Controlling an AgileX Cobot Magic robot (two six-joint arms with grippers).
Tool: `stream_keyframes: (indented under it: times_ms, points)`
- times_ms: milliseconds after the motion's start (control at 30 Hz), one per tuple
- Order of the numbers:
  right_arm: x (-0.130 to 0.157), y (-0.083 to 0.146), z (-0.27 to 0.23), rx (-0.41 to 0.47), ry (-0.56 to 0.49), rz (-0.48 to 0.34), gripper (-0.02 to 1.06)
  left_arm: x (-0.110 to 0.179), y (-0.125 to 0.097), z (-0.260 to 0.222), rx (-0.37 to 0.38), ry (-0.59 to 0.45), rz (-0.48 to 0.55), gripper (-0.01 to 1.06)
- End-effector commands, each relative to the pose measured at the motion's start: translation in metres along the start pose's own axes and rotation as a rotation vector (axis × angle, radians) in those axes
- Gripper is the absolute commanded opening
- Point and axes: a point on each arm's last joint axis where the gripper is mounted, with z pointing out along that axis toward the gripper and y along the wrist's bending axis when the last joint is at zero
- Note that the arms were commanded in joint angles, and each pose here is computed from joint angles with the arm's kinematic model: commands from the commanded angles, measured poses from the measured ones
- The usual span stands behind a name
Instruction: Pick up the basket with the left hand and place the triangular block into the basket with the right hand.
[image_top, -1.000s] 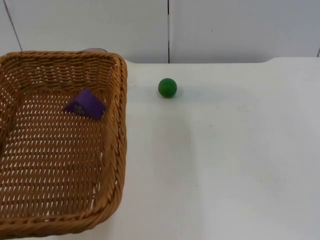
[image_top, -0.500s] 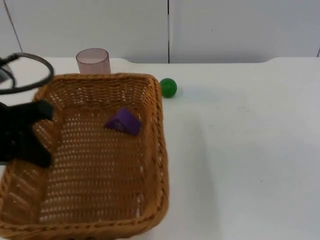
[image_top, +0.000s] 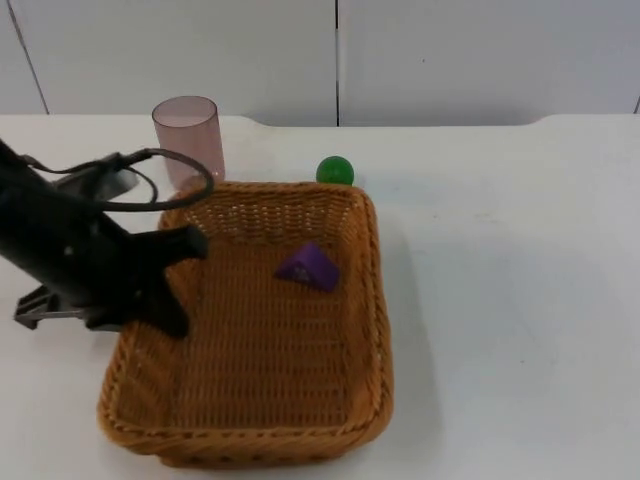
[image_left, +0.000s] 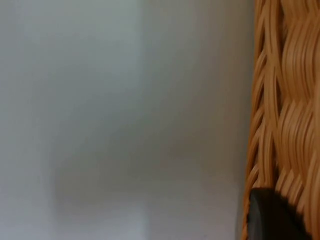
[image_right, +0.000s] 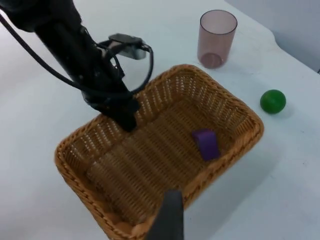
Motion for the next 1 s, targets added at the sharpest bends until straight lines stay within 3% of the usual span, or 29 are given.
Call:
stream_keyframes:
  times_ms: [0, 133, 200, 267, 300, 333, 433, 467, 533, 833, 967]
  points:
    - [0.001, -0.001, -0.001, 0.006, -0.009, 0.012, 0.73, -0.004, -0.009, 0.002, 0.029, -0.008, -0.010, 0.00]
    - [0.001, -0.001, -0.001, 0.006, -0.009, 0.012, 0.73, -0.004, -0.013, 0.006, 0.030, -0.004, 0.005, 0.00]
    - [0.001, -0.001, -0.001, 0.006, -0.009, 0.012, 0.73, -0.004, -0.014, 0.006, 0.035, -0.010, -0.010, 0.11]
    - [0.001, -0.001, -0.001, 0.006, -0.009, 0.012, 0.73, -0.004, -0.014, 0.006, 0.035, -0.010, -0.010, 0.25]
    - [0.001, -0.001, -0.001, 0.006, -0.009, 0.012, 0.73, -0.004, -0.014, 0.006, 0.040, -0.004, -0.010, 0.44]
    - [0.001, -0.001, -0.001, 0.006, -0.009, 0.012, 0.73, -0.004, -0.014, 0.006, 0.040, -0.004, -0.010, 0.44]
    - [0.001, -0.001, -0.001, 0.006, -0.009, 0.012, 0.73, -0.003, -0.014, 0.006, 0.042, 0.002, -0.008, 0.84]
    - [0.001, -0.001, -0.001, 0.006, -0.009, 0.012, 0.73, -0.003, -0.014, 0.006, 0.042, 0.002, -0.008, 0.84]
    - [0.000, -0.001, -0.001, 0.009, -0.016, 0.011, 0.73, -0.005, -0.011, 0.002, 0.032, -0.003, 0.008, 1.05]
    - [-0.002, -0.005, -0.001, 0.049, -0.041, -0.021, 0.73, -0.019, -0.011, -0.055, -0.004, -0.137, 0.112, 1.05]
    - [-0.005, -0.005, -0.005, 0.057, -0.077, -0.021, 0.73, -0.017, -0.030, -0.121, -0.056, -0.291, 0.218, 1.05]
